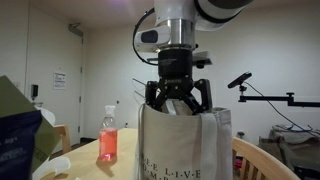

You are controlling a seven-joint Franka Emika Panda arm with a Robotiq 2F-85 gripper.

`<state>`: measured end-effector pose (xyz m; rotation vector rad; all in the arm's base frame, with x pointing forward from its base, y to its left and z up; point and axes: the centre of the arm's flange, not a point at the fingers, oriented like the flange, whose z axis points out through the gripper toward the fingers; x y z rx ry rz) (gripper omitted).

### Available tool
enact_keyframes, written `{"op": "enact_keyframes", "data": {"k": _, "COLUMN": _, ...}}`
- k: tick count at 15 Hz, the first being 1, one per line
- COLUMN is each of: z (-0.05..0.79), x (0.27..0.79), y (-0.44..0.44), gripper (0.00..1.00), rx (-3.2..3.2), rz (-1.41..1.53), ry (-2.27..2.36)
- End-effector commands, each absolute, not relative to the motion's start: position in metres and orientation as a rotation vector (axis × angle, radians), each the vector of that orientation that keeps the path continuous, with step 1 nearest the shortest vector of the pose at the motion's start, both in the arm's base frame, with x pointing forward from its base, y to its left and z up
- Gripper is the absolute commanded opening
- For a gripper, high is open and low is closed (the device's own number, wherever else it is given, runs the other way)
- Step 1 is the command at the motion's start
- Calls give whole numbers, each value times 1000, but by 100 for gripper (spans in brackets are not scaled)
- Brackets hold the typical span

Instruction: Move the bag slightly forward, take out the TAZO box, and put it on the table

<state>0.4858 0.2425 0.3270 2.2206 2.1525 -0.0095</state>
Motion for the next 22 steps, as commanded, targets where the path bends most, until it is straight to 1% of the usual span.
{"op": "enact_keyframes", "data": {"k": 1, "z": 346, "x": 473, "y": 225, "gripper": 100, "rx": 2291, "rz": 243, "ry": 2247}}
{"op": "enact_keyframes", "data": {"k": 4, "z": 347, "x": 476, "y": 213, "gripper": 100, "rx": 2398, "rz": 452, "ry": 2310}}
{"op": "enact_keyframes", "data": {"k": 8, "z": 344, "x": 478, "y": 200, "gripper": 100, "rx": 2498, "rz": 612, "ry": 2336}}
{"op": "enact_keyframes", "data": {"k": 11, "z": 338, "x": 479, "y": 193, "gripper": 100, "rx": 2552, "rz": 676, "ry": 2322}}
{"op": "enact_keyframes", "data": {"k": 22, "z": 332, "x": 461, "y": 162, "gripper": 100, "rx": 2722, "rz": 512, "ry": 2168}}
